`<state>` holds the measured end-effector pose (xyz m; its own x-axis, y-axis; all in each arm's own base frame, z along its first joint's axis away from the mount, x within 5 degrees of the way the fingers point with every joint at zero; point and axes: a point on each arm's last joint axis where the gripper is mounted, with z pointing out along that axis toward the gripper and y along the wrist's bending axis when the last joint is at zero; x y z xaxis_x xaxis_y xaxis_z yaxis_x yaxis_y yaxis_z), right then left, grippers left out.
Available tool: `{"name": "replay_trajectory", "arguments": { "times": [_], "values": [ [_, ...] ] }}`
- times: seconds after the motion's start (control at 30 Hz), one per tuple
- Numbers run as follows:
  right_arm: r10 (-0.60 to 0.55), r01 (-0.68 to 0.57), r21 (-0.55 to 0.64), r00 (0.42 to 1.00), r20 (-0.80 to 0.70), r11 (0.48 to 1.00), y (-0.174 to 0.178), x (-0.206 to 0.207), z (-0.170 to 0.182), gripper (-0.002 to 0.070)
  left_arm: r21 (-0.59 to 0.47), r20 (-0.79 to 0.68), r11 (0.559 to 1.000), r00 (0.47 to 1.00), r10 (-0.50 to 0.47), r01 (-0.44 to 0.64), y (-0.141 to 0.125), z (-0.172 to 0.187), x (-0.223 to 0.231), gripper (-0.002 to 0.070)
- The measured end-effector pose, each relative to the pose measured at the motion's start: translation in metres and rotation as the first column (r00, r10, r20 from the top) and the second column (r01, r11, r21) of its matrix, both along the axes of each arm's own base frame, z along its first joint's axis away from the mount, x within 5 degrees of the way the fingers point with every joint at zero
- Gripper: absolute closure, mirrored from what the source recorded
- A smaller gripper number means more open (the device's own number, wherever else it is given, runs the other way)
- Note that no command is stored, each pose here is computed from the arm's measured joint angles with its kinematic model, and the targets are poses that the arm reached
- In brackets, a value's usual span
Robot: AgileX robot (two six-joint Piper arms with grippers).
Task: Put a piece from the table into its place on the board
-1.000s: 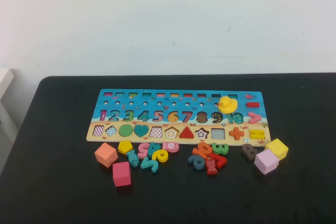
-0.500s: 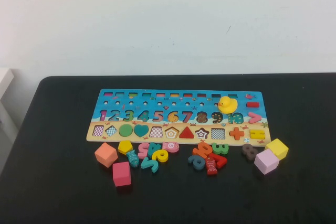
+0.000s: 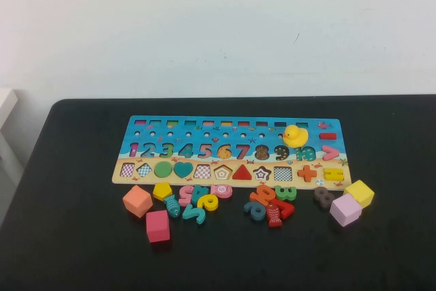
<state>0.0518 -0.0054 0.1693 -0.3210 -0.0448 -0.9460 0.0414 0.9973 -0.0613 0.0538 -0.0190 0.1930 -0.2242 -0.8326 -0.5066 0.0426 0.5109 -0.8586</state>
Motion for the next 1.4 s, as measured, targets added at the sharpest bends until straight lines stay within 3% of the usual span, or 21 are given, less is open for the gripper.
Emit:
{"name": "replay_trajectory", "arguments": {
  "times": [0.17, 0.27, 0.37, 0.43, 0.57, 0.83, 1.07, 1.2, 1.23, 1.4],
  "values": [
    [0.0, 0.0, 0.0, 1.0, 0.0, 1.0, 0.0, 0.0, 0.0, 0.0657, -0.019, 0.036, 1.0, 0.999, 0.026, -0.025, 0.002, 0.004, 0.001, 0.0676],
    [0.0, 0.0, 0.0, 1.0, 0.0, 1.0, 0.0, 0.0, 0.0, 0.0657, 0.105, 0.062, 0.994, 0.998, -0.031, 0.025, -0.002, 0.011, -0.002, 0.0676],
    [0.0, 0.0, 0.0, 1.0, 0.0, 1.0, 0.0, 0.0, 0.0, 0.0657, 0.278, 0.124, 0.958, 0.986, -0.112, 0.074, -0.007, 0.039, -0.007, 0.0676],
    [0.0, 0.0, 0.0, 1.0, 0.0, 1.0, 0.0, 0.0, 0.0, 0.0657, 0.41, 0.129, 0.907, 0.979, -0.159, 0.094, -0.009, 0.062, -0.008, 0.0676],
    [0.0, 0.0, 0.0, 1.0, 0.0, 1.0, 0.0, 0.0, 0.0, 0.0657, 0.629, 0.074, 0.766, 0.97, -0.23, 0.134, -0.012, 0.1, 0.001, 0.0676],
    [0.0, 0.0, 0.0, 1.0, 0.0, 1.0, 0.0, 0.0, 0.0, 0.0657, 0.856, -0.069, 0.448, 0.917, -0.394, 0.257, -0.019, 0.153, 0.04, 0.0676],
    [0.0, 0.0, 0.0, 1.0, 0.0, 1.0, 0.0, 0.0, 0.0, 0.0657, 0.889, -0.228, 0.261, 0.859, -0.458, 0.375, -0.025, 0.182, 0.097, 0.0676],
    [0.0, 0.0, 0.0, 1.0, 0.0, 1.0, 0.0, 0.0, 0.0, 0.0657, 0.859, -0.322, 0.208, 0.81, -0.49, 0.468, -0.035, 0.187, 0.128, 0.0676],
    [0.0, 0.0, 0.0, 1.0, 0.0, 1.0, 0.0, 0.0, 0.0, 0.0657, 0.844, -0.367, 0.17, 0.779, -0.509, 0.509, -0.043, 0.188, 0.143, 0.0676],
    [0.0, 0.0, 0.0, 1.0, 0.0, 1.0, 0.0, 0.0, 0.0, 0.0657, 0.794, -0.498, 0.077, 0.718, -0.487, 0.603, -0.065, 0.18, 0.176, 0.0676]
  ]
}}
